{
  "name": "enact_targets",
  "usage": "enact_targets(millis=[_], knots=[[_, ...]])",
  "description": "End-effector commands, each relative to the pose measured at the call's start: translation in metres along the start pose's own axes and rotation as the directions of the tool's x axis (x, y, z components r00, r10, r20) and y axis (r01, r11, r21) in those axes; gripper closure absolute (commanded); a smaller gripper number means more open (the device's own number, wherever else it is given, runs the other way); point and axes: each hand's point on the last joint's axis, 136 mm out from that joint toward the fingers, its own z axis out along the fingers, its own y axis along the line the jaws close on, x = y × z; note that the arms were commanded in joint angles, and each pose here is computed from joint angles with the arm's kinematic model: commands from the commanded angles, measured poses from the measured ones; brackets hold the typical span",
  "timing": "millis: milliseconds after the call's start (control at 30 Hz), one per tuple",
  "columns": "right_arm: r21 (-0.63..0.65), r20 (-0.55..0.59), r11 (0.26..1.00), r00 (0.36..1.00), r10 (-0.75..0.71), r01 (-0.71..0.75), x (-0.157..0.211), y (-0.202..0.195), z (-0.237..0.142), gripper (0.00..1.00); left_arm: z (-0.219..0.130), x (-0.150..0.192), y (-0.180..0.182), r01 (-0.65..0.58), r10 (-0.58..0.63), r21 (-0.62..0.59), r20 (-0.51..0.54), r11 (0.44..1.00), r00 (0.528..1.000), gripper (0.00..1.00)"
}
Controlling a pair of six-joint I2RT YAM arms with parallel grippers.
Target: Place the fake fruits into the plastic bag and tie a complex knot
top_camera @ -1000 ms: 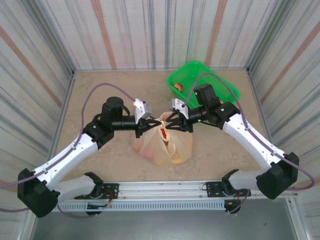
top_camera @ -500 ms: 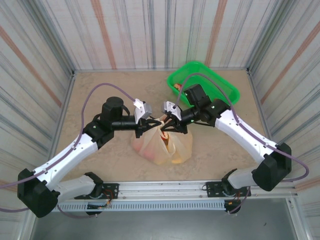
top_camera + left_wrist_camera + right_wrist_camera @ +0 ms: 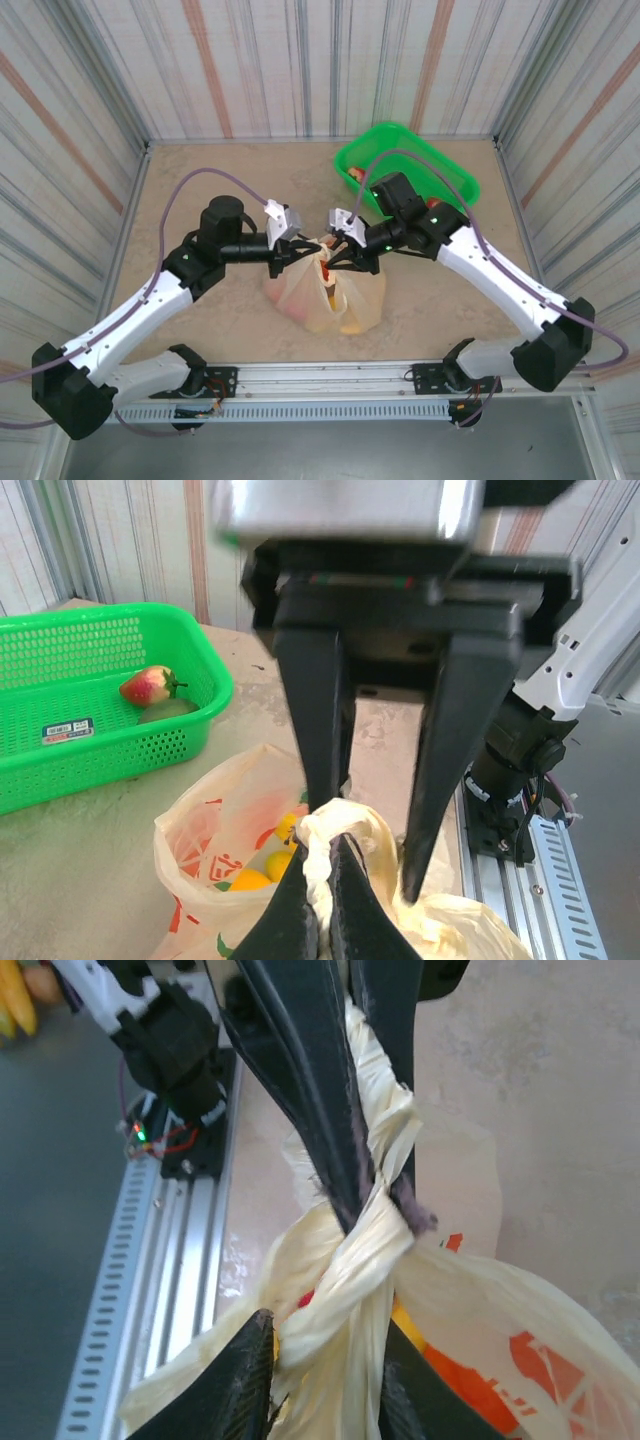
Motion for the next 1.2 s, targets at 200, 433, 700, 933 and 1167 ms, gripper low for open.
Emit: enact_targets(millis=[200, 433, 700, 933, 1167], knots=[[-0.129, -0.007, 0.987, 0.995, 0.100, -0.100, -0.001, 0.016, 0.011, 0.64, -0.006, -0.012, -0.004, -0.052, 0.051, 0.008, 0.038, 0.999, 0.998, 1.00], [-0.146, -0.058, 0.983, 0.993, 0.102, -0.110, 0.003, 0.013, 0.029, 0.66, -0.005, -0.012, -0.005, -0.047, 0.046, 0.020, 0.039, 0.999, 0.998, 1.00], [-0.016, -0.114, 0.998, 0.991, 0.066, -0.069, 0.005, -0.010, 0.035, 0.91, -0.004, -0.012, -0.006, -0.039, 0.038, 0.029, 0.042, 0.999, 0.998, 1.00], [0.111, -0.145, 0.994, 0.989, 0.004, 0.012, 0.004, -0.017, 0.014, 1.00, -0.005, -0.012, -0.006, -0.036, 0.035, 0.013, 0.038, 0.999, 0.999, 1.00], [0.271, -0.223, 0.954, 0.972, -0.071, 0.132, 0.007, -0.036, -0.006, 1.00, -0.007, -0.011, -0.007, -0.057, 0.057, -0.022, 0.023, 0.998, 0.998, 1.00]])
